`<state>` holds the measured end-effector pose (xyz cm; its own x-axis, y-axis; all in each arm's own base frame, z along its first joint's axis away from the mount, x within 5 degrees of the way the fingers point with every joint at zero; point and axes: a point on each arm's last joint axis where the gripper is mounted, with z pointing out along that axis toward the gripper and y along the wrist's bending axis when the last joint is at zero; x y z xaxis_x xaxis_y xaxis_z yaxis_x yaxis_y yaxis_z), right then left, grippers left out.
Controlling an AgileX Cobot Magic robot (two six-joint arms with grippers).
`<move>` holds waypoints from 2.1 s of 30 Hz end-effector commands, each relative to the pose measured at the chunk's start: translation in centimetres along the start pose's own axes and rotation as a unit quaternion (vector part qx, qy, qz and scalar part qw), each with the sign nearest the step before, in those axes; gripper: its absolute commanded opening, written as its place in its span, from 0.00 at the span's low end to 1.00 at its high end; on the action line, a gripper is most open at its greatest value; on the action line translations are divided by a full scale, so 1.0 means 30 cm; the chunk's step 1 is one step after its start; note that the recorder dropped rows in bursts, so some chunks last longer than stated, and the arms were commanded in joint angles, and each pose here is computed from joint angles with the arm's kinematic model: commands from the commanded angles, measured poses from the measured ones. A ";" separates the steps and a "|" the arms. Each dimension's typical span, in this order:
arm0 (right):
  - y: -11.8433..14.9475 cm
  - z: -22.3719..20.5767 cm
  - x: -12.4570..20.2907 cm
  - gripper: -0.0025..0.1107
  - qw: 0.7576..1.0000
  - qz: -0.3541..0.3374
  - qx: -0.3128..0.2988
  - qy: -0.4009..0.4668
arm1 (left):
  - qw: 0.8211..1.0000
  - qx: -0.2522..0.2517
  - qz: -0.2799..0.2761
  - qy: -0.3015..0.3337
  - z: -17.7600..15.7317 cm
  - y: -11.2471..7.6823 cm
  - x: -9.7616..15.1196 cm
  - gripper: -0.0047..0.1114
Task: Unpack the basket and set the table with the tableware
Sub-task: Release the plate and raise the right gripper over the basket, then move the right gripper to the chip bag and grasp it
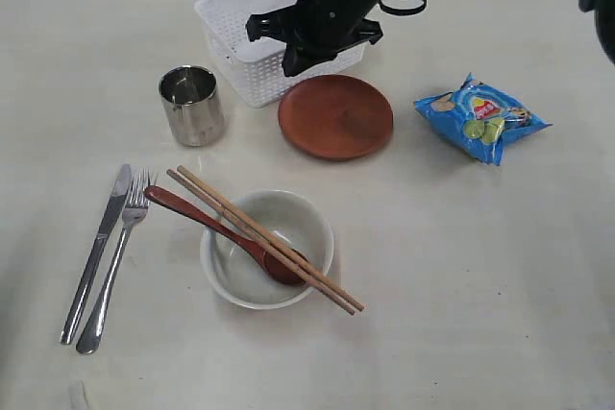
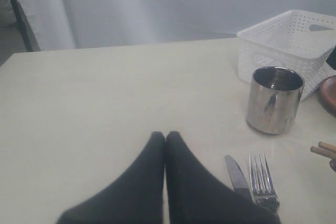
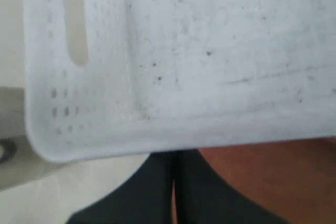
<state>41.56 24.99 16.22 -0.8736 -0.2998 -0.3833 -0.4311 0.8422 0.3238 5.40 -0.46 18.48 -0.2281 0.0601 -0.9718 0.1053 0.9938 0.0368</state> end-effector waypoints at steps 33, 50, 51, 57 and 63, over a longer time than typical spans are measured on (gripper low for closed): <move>-0.397 -0.419 0.268 0.67 0.989 0.087 0.120 0.004 | 1.000 0.000 -0.004 -0.001 0.000 0.000 0.002 0.04; -0.484 -0.288 0.299 0.62 0.982 0.078 0.167 0.050 | 1.000 0.000 -0.004 -0.001 0.000 0.000 0.002 0.04; -0.490 -0.284 0.302 0.62 0.980 0.077 0.174 0.054 | 1.000 0.000 -0.004 -0.001 0.000 0.000 0.002 0.04; -0.507 -0.247 0.321 0.62 0.978 0.078 0.179 0.078 | 1.000 0.000 -0.004 -0.001 0.000 0.000 0.002 0.04; -0.489 -0.222 0.321 0.49 0.979 0.060 0.175 0.086 | 1.000 0.000 -0.004 -0.001 0.000 0.000 0.002 0.04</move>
<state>38.04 6.52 13.98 -0.9567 -0.2046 -0.2071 -0.2175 0.9752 0.0411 5.40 -0.46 18.48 -0.2281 0.0601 -0.9718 0.1053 0.9938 0.0368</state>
